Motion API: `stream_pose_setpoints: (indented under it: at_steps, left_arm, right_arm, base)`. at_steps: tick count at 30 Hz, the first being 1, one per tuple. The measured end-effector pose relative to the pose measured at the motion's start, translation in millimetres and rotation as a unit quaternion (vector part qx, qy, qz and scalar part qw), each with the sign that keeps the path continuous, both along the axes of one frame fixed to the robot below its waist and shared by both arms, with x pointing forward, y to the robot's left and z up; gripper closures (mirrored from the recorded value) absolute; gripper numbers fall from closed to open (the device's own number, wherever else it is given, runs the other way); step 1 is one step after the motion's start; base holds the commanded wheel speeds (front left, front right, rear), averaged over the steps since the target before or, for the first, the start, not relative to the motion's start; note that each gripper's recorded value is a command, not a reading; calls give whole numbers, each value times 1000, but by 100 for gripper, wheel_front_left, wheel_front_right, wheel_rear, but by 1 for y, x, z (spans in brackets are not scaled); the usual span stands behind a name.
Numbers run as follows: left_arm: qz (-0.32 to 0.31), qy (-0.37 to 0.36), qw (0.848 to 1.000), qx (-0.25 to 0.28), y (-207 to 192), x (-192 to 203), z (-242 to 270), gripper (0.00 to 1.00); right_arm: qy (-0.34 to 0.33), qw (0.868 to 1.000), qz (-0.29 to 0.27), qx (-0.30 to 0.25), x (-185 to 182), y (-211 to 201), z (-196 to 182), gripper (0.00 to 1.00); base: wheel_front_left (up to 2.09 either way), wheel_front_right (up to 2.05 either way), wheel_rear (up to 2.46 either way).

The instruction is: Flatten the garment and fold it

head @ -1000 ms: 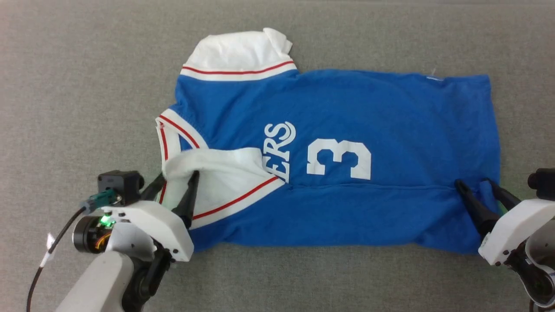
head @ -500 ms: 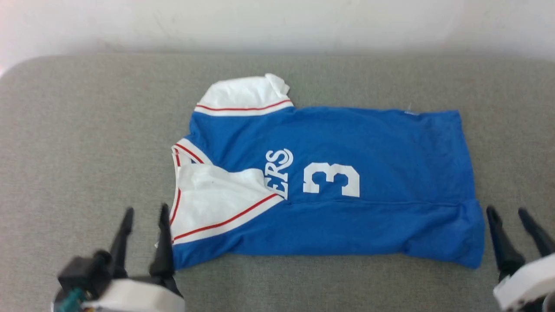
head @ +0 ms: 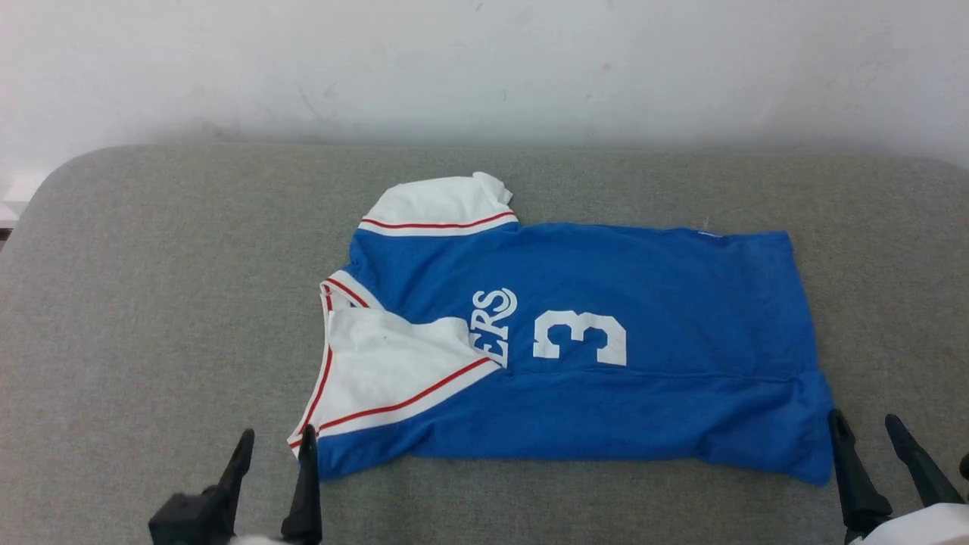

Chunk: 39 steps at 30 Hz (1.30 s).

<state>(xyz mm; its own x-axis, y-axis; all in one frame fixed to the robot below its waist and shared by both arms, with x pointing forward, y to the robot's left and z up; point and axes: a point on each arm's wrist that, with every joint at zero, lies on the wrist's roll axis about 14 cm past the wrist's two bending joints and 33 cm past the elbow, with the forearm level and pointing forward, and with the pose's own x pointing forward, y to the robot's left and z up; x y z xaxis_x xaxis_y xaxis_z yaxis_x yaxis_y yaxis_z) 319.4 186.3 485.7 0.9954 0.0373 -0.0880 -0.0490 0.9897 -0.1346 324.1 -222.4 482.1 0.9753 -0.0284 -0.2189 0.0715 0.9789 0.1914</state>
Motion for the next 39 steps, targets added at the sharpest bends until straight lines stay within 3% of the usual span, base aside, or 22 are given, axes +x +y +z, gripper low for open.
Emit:
stream_pose_setpoints:
  at_steps: [5, 11, 19, 26, 27, 28, 35, 39]
  left_arm:
    - [-27, 62, 998, 13, -2, 19, -13, 0]
    - [-39, 179, 983, 13, -1, 32, -50, 0]
    - [-35, 276, 961, -6, -3, 27, -89, 0]
    - [-37, 319, 947, -8, -3, 24, -108, 0]
    - [-41, 327, 944, -9, -4, 24, -110, 29]
    - [-43, 331, 942, -12, -5, 25, -111, 100]
    - [-53, 330, 942, -23, -10, 31, -112, 100]
    - [-50, 318, 946, -26, -8, 32, -110, 100]
  right_arm:
    - [8, 1000, 6, 2, 2, 4, -4, 0]
    - [24, 1000, 11, 8, 6, 9, -14, 0]
    - [42, 999, -3, 10, 6, 2, -25, 0]
    - [57, 998, -6, 10, 6, 0, -32, 0]
    - [59, 998, -4, 10, 7, 1, -32, 0]
    - [59, 998, -2, 9, 9, 1, -32, 0]
    - [60, 997, 28, -26, 24, -5, -18, 0]
    - [97, 994, 38, -43, 25, -16, -20, 0]
  base:
    - [0, 0, 0]
    - [0, 0, 0]
    - [0, 0, 0]
    - [0, 0, 0]
    - [0, 0, 0]
    - [0, 0, 0]
    - [0, 0, 0]
    - [0, 0, 0]
